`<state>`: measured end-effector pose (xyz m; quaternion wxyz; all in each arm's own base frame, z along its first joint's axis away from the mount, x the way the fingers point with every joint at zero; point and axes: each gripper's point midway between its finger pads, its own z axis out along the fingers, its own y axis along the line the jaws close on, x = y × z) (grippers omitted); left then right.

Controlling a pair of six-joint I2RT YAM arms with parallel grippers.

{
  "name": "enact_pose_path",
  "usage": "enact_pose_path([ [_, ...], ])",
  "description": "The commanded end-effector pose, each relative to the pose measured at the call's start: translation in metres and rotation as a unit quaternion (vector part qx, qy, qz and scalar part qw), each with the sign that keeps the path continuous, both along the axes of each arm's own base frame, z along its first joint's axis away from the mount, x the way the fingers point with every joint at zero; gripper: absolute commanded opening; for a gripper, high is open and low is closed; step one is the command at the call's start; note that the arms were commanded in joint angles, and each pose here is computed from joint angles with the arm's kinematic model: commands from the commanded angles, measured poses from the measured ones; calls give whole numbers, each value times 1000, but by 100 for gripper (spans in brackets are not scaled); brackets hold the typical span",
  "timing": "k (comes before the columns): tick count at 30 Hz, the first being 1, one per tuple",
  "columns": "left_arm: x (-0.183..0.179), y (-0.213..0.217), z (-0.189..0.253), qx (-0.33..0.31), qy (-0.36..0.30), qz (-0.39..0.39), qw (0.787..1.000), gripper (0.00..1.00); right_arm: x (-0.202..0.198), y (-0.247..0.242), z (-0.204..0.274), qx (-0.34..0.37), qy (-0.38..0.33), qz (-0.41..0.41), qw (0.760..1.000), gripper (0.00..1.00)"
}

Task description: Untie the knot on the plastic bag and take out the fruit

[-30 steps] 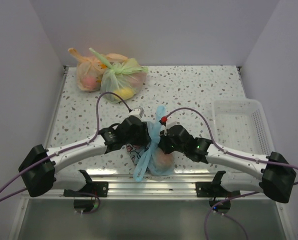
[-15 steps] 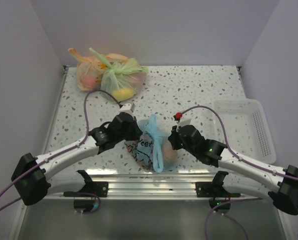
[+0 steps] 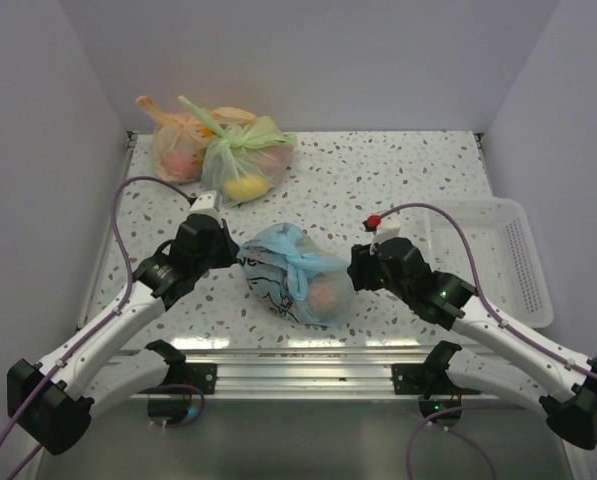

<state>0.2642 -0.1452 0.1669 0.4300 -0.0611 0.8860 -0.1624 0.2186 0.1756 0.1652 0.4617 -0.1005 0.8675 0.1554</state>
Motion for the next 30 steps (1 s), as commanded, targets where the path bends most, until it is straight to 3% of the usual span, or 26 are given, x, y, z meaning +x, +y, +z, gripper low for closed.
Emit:
enact_pose_path([
  [1, -3, -1, 8, 10, -20, -39, 999, 0, -7, 33, 34, -40, -25, 138, 989, 61],
  [4, -6, -8, 13, -3, -19, -57, 998, 0, -12, 53, 58, -72, -51, 212, 973, 71],
  [7, -6, -12, 20, -13, -21, -63, 998, 0, -14, 76, 67, -100, -54, 275, 955, 72],
  [15, -5, -10, 25, -14, -19, -51, 998, 0, -12, 121, 54, -164, -48, 354, 920, 69],
  [20, -6, -9, 22, -11, -12, -50, 999, 0, -8, 125, 33, -195, -38, 350, 916, 62],
  [23, -6, -7, 21, -8, -12, -45, 999, 0, 1, 118, 23, -214, -44, 326, 920, 51],
  [30, -8, -2, 12, 1, -4, -35, 999, 0, 22, 92, 31, -247, -93, 249, 932, 1],
])
